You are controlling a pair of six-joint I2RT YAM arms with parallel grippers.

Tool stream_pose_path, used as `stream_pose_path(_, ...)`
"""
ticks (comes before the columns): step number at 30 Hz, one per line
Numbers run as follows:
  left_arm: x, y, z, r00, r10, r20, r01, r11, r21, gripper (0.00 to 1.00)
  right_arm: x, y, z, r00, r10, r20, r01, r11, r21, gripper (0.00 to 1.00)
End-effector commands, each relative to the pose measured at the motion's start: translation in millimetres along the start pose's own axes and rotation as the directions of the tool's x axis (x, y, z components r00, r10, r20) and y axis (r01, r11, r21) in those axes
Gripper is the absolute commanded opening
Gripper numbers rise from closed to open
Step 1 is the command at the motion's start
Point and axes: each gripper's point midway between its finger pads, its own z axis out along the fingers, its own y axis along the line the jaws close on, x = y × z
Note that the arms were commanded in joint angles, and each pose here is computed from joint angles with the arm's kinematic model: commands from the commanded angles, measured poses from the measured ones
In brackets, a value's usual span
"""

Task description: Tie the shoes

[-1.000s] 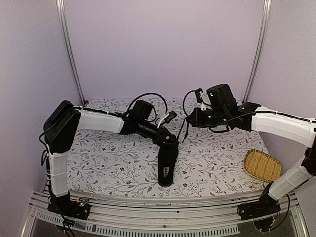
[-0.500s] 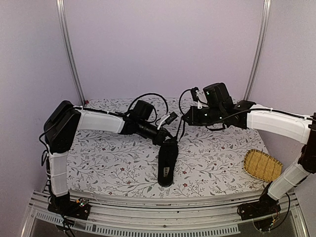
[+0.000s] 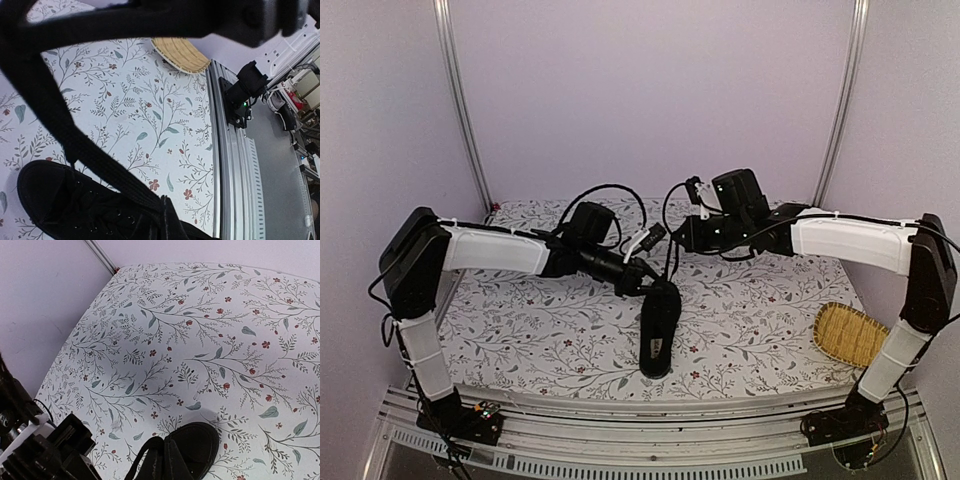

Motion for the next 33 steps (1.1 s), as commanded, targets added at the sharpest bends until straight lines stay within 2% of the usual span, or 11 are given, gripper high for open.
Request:
stream_pose_path(1, -5, -12, -5, 0.999, 0.035, 0.035, -0.035, 0.999, 0.002, 0.00, -23, 23, 17, 0.994, -0.081, 0.074, 0.090, 0.988, -0.122, 0.02)
stream_pose_path(8, 0, -11, -7, 0.999, 0.016, 0.036, -0.016, 1.000, -0.006, 0.00, -28, 66, 44, 0.979, -0.167, 0.117, 0.198, 0.913, -0.356, 0.03)
stream_pose_path(12, -2, -9, -10, 0.998, 0.007, 0.066, -0.005, 1.000, -0.022, 0.00, -14, 62, 70, 0.985, -0.159, 0.062, 0.170, 0.908, -0.383, 0.09)
stream_pose_path(14, -1, -8, -11, 0.997, -0.010, 0.081, 0.012, 0.999, -0.032, 0.00, -5, 55, 80, 0.989, -0.146, 0.034, 0.149, 0.919, -0.365, 0.15)
stream_pose_path(18, 0, -5, -13, 0.992, -0.037, 0.121, 0.043, 0.998, -0.048, 0.00, -2, 42, 82, 0.992, -0.124, 0.012, 0.122, 0.937, -0.327, 0.41)
stream_pose_path(20, 2, -5, -15, 0.989, -0.054, 0.135, 0.062, 0.997, -0.051, 0.00, -10, 35, 72, 0.993, -0.112, 0.027, 0.115, 0.942, -0.314, 0.56)
stream_pose_path(24, 7, -3, -16, 0.987, -0.075, 0.141, 0.084, 0.995, -0.056, 0.00, -27, 12, 49, 0.994, -0.101, 0.047, 0.110, 0.964, -0.243, 0.81)
stream_pose_path(28, 9, -5, -20, 0.983, -0.086, 0.162, 0.096, 0.994, -0.060, 0.00, -30, -28, 34, 0.998, -0.069, 0.010, 0.070, 0.987, -0.143, 0.88)
stream_pose_path(33, 12, -6, -23, 0.982, -0.089, 0.167, 0.099, 0.994, -0.050, 0.00, -11, -77, 25, 0.995, 0.029, -0.097, -0.035, 0.998, -0.059, 0.85)
